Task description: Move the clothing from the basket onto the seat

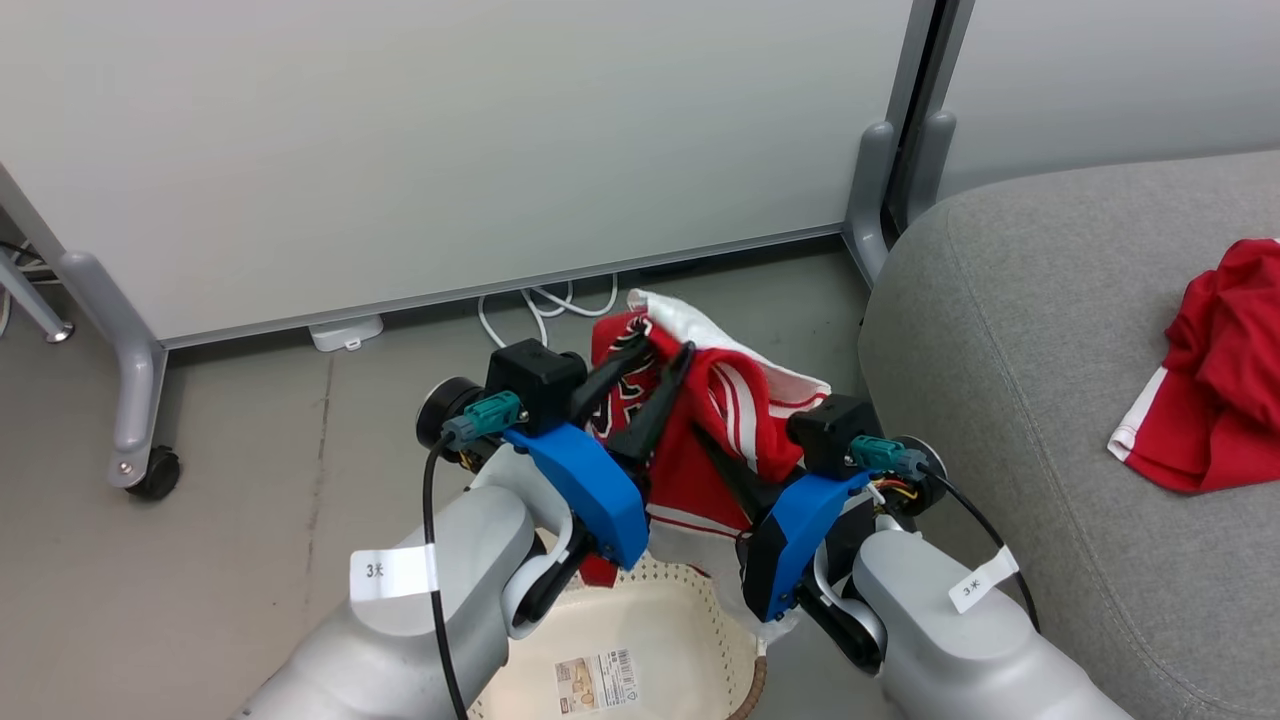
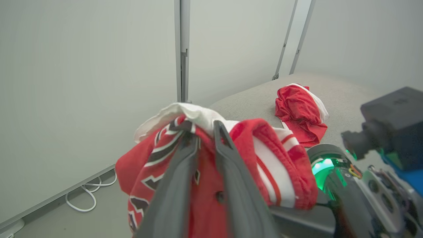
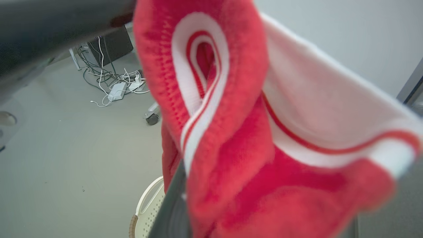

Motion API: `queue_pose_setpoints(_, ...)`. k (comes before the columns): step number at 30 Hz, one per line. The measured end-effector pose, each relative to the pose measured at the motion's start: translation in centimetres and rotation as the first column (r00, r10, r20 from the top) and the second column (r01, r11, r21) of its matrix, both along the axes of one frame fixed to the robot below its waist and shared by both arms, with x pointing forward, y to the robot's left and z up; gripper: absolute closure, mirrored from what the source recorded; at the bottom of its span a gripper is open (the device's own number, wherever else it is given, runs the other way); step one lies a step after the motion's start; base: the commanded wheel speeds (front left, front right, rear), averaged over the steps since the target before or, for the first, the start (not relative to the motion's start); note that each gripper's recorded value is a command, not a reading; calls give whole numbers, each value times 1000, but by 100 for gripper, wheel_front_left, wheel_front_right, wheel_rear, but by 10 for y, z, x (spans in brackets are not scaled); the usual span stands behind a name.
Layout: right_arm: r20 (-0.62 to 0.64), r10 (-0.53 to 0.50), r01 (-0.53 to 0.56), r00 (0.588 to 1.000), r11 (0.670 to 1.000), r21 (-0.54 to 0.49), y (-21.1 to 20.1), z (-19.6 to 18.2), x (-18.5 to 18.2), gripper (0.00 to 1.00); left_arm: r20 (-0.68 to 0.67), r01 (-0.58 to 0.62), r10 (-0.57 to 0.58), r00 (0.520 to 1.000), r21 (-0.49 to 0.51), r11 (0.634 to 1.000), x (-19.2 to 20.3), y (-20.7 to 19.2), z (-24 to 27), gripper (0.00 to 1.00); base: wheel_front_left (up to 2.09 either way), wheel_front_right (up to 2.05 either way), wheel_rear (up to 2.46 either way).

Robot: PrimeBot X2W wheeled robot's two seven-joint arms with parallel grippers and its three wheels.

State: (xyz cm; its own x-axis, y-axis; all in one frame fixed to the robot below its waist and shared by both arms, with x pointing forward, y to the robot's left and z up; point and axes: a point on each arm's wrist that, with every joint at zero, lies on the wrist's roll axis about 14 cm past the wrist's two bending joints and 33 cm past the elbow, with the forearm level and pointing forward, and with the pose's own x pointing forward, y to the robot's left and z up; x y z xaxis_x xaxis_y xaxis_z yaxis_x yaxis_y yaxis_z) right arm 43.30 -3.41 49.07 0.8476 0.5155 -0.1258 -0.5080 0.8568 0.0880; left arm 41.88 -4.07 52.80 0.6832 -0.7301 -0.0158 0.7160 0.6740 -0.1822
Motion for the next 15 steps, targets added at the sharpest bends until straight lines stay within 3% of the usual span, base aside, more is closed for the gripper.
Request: queue_pose_setpoints(15,9,-10,10,1000,1000,5,-2,5,5,100,29,-48,49,998,-42,998,0,18,7,0,0,0,0)
